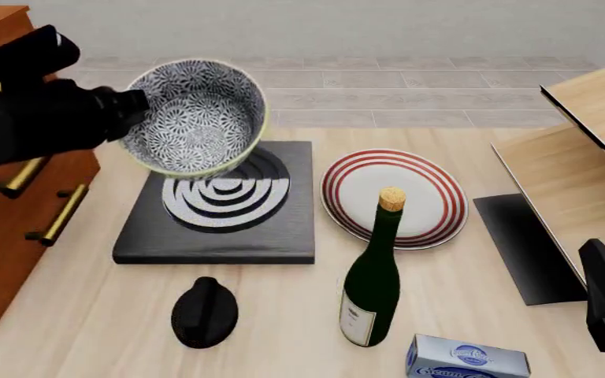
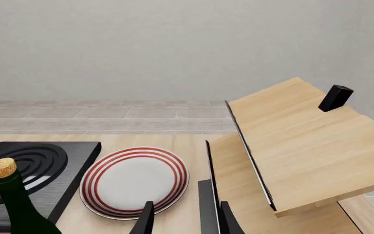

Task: Put the bowl on the stove.

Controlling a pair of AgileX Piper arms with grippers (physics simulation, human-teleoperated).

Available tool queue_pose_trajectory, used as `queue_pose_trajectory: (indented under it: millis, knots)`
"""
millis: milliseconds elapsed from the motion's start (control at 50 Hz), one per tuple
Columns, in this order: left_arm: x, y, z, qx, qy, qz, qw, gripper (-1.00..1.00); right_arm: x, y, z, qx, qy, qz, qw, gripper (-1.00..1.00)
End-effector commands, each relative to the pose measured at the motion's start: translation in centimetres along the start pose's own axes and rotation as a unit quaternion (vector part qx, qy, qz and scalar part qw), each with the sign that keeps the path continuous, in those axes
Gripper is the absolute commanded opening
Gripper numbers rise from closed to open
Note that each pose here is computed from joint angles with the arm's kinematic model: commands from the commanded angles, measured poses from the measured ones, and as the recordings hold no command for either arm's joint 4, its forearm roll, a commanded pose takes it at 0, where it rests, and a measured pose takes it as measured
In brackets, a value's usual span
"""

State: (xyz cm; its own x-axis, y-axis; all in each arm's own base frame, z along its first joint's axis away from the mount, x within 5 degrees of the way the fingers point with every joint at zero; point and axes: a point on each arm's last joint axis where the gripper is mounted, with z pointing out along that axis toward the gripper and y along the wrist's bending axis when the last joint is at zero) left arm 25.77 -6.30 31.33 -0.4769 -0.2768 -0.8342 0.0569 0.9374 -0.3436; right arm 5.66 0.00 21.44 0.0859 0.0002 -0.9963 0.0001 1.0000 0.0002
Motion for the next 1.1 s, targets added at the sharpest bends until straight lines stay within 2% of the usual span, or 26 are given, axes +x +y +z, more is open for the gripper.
queue_pose_trajectory:
  millis: [20,160,380,640,1100]
  knots:
    - [-1.1,0.1,1.4,-0.009,0.007,0.007,0.9999,-1.00,0.0,0.0,0.0,0.000,0.000,0.000,1.0000,1.00]
    - [-1.4,0.0,2.2,-0.013,0.016,0.016,0.9997,-1.00,0.0,0.0,0.0,0.000,0.000,0.000,1.0000,1.00]
    - [-0.3,-1.1,3.1,-0.001,0.041,0.026,0.9988,-1.00,0.0,0.0,0.0,0.000,0.000,0.000,1.0000,1.00]
    - [0.7,-0.9,3.9,-0.001,0.051,0.040,0.9979,-1.00,0.0,0.0,0.0,0.000,0.000,0.000,1.0000,1.00]
    - [1.2,0.3,5.1,-0.013,0.045,0.045,0.9979,-1.00,0.0,0.0,0.0,0.000,0.000,0.000,1.0000,1.00]
